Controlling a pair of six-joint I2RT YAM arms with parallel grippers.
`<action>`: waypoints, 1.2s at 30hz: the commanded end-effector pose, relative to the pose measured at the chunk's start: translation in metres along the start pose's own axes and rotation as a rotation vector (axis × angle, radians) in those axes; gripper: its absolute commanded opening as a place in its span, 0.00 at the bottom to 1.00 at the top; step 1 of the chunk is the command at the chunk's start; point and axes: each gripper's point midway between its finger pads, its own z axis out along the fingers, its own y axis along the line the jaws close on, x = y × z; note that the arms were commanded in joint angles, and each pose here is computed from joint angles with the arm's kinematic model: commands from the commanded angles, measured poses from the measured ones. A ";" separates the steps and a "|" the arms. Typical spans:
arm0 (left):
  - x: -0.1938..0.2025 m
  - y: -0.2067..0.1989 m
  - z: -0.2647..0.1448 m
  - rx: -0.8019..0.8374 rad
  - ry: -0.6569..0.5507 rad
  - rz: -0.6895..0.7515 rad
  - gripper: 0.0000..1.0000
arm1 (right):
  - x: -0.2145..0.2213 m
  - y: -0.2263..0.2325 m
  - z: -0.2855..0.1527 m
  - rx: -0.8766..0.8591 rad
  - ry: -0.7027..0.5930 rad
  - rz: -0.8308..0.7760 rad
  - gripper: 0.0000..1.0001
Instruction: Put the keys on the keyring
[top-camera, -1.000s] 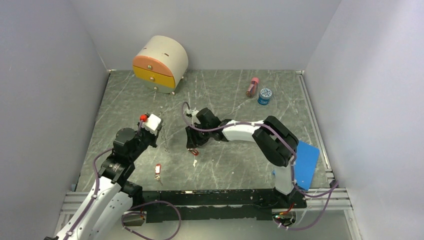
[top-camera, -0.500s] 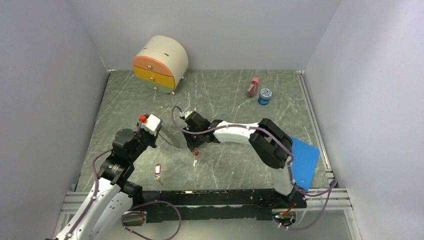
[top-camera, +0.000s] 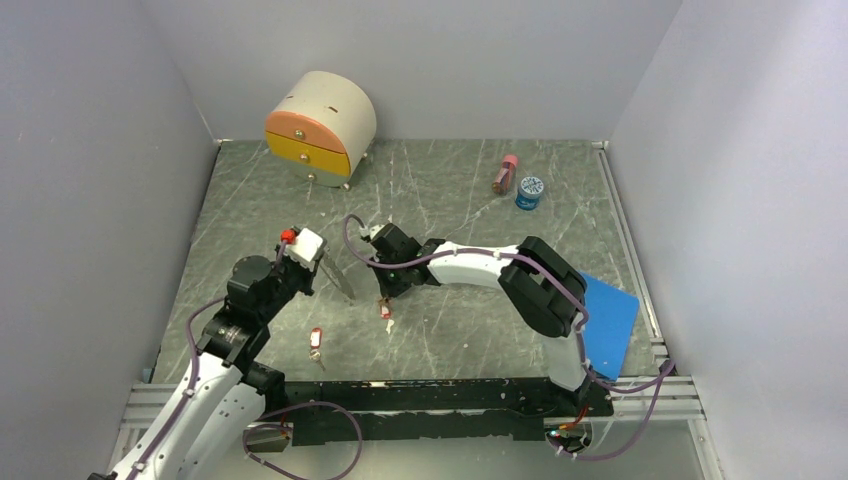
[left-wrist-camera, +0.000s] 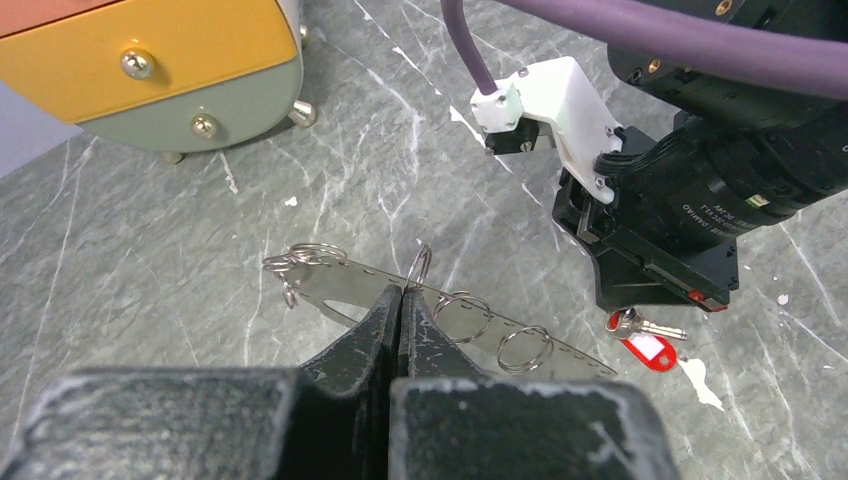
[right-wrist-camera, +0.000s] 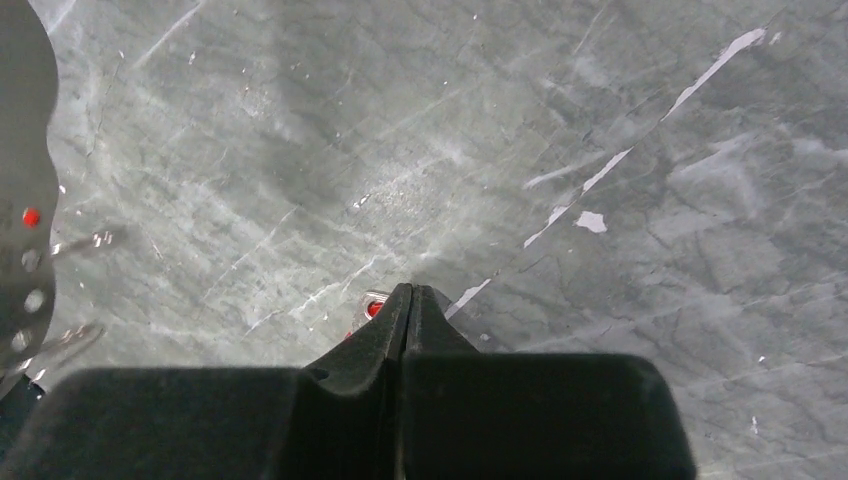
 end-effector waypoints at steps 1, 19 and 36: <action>-0.021 0.003 0.001 0.005 -0.055 0.024 0.02 | -0.005 0.009 -0.019 -0.044 0.007 -0.029 0.00; -0.018 -0.003 0.006 0.041 -0.037 0.026 0.03 | 0.009 0.022 -0.029 -0.247 0.007 -0.182 0.53; -0.015 -0.003 0.007 0.041 -0.026 0.014 0.03 | 0.000 0.009 -0.015 -0.178 -0.002 -0.250 0.15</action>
